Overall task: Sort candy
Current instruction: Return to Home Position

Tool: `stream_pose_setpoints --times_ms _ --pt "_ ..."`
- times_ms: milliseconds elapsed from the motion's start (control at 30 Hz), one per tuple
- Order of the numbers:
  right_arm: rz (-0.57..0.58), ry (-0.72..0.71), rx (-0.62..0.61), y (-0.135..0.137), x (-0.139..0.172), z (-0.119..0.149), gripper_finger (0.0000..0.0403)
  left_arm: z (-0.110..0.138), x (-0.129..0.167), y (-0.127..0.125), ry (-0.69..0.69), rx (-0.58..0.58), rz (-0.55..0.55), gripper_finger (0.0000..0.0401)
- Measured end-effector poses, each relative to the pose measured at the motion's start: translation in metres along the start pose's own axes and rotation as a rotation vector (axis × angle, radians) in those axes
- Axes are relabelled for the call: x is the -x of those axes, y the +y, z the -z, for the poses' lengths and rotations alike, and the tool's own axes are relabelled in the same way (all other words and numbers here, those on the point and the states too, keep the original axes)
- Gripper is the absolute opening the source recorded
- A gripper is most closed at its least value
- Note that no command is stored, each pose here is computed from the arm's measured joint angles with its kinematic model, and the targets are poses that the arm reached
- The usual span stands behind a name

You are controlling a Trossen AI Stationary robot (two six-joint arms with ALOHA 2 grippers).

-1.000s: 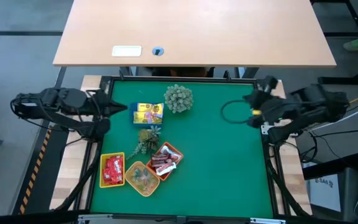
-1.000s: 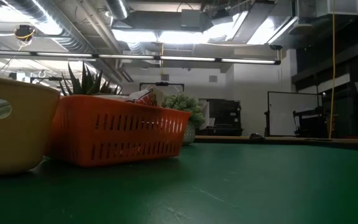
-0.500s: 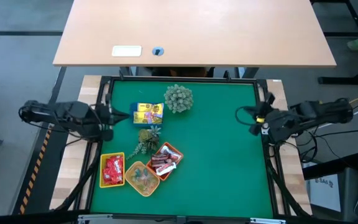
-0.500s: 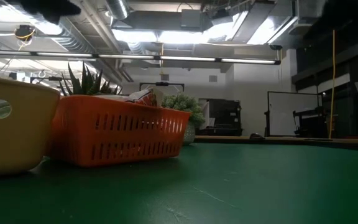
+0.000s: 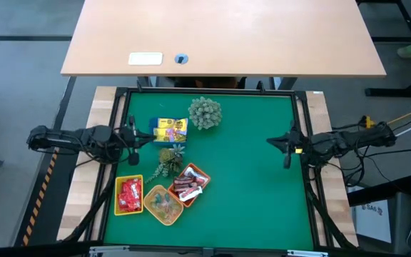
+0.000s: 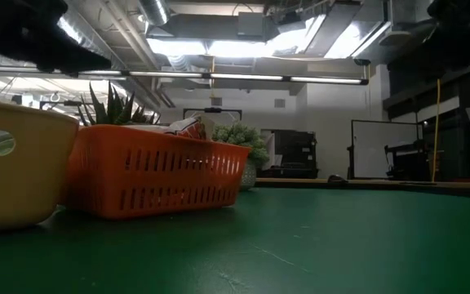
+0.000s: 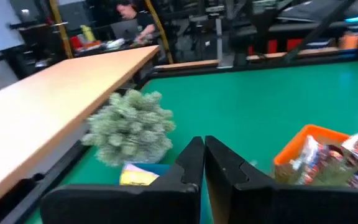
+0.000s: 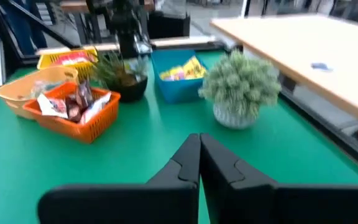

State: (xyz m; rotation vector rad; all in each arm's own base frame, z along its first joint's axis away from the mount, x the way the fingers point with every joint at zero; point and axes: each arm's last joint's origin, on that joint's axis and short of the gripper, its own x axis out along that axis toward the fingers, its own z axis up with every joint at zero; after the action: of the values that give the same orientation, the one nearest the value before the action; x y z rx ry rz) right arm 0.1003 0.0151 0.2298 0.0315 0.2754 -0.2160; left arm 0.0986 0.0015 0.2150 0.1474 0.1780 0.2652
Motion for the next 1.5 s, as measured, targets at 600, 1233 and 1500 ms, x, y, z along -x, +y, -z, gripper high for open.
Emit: stream_pose_setpoints --times_ms 600,1233,1500 --pt "-0.075 -0.024 0.035 0.005 -0.02 0.048 0.0007 0.058 -0.021 0.004 -0.044 0.021 0.05 0.0002" --pt "-0.111 -0.048 0.011 0.008 -0.03 0.076 0.0007 0.062 -0.022 0.01 -0.015 0.096 0.098 0.0002" --pt "-0.111 -0.046 0.003 0.008 -0.03 0.076 0.0007 0.062 -0.022 0.012 -0.003 0.106 0.048 0.0002"
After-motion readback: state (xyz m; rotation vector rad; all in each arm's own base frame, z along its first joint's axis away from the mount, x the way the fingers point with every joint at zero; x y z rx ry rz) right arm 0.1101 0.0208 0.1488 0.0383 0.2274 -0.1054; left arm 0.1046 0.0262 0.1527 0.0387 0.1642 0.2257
